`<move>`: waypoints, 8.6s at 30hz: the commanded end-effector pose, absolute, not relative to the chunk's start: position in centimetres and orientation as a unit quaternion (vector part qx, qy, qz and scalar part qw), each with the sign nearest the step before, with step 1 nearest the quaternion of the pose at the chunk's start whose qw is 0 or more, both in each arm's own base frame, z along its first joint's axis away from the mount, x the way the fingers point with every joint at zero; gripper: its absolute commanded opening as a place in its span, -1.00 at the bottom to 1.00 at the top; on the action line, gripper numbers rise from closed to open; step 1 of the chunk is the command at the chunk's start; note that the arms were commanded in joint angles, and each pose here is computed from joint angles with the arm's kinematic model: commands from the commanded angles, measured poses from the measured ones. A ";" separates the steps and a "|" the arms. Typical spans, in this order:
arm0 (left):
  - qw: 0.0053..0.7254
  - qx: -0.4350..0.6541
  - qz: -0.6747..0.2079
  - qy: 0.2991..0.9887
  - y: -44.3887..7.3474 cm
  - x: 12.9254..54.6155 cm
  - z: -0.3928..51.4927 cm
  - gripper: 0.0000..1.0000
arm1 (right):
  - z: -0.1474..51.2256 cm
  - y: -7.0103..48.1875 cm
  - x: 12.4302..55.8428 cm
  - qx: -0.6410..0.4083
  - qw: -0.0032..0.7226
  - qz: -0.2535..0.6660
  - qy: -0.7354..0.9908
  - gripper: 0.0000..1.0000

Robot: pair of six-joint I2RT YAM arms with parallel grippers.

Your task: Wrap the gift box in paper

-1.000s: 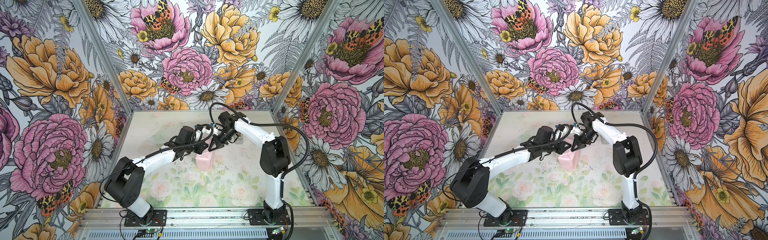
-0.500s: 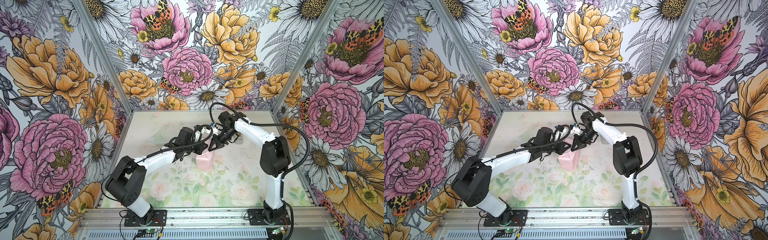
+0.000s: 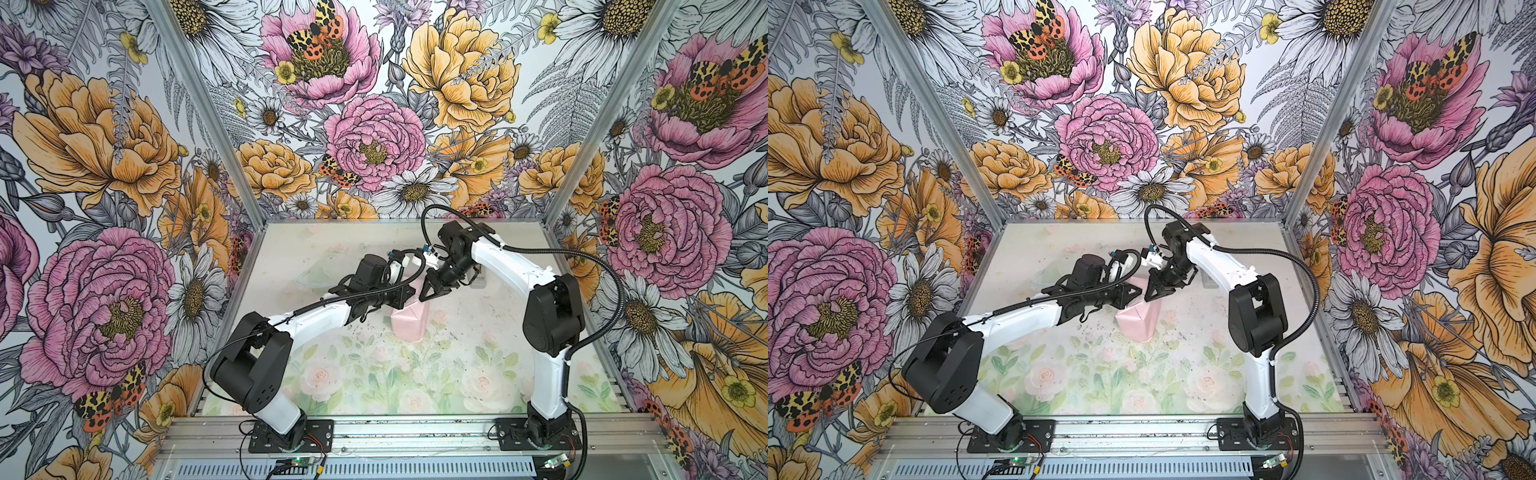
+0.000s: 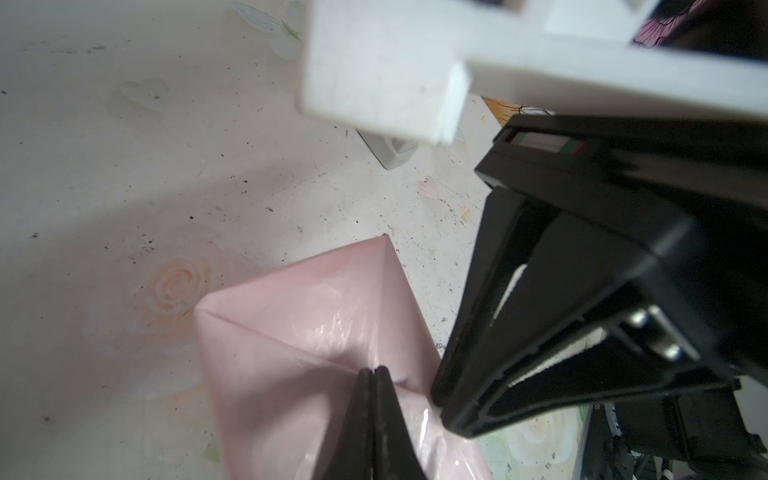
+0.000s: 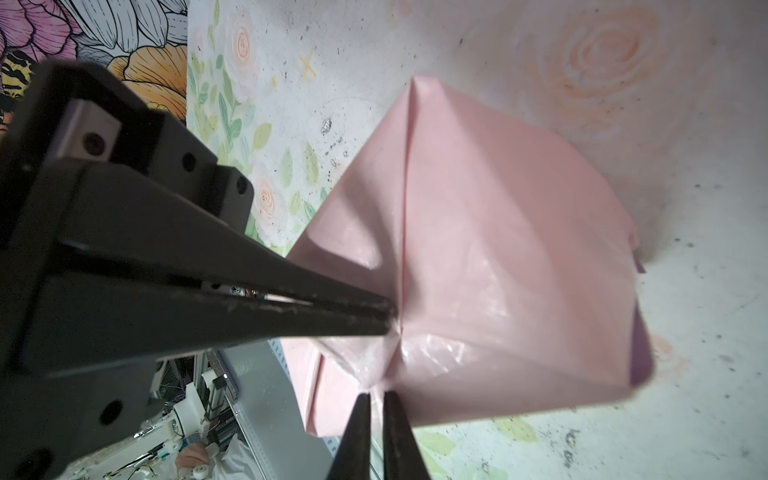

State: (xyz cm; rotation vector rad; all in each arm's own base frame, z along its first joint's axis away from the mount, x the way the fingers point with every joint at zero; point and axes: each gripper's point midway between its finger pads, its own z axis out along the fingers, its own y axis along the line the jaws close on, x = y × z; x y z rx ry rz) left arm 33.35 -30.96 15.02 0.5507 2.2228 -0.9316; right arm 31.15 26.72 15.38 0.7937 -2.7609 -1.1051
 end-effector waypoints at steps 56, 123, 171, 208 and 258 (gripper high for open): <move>0.302 0.186 -0.308 0.883 -28.9 32.9 12.0 -0.94 | 17.2 24.1 31.6 0.198 -0.059 -0.295 -0.933 -0.23; 0.310 0.188 -0.309 0.879 -29.0 32.6 12.5 -0.93 | 14.7 27.5 32.1 0.170 -0.063 -0.278 -0.943 0.02; 0.315 0.143 -0.256 0.903 -25.6 33.0 12.7 0.08 | 15.8 22.8 29.9 0.114 -0.140 -0.290 -0.940 -0.12; 0.310 0.014 -0.186 0.932 -16.2 35.7 9.7 0.07 | 16.8 22.4 30.2 0.113 -0.174 -0.290 -0.934 -0.11; 0.271 0.017 -0.347 0.898 -23.8 32.5 9.1 -0.42 | 7.2 28.4 31.2 0.011 -0.121 -0.332 -0.936 -0.41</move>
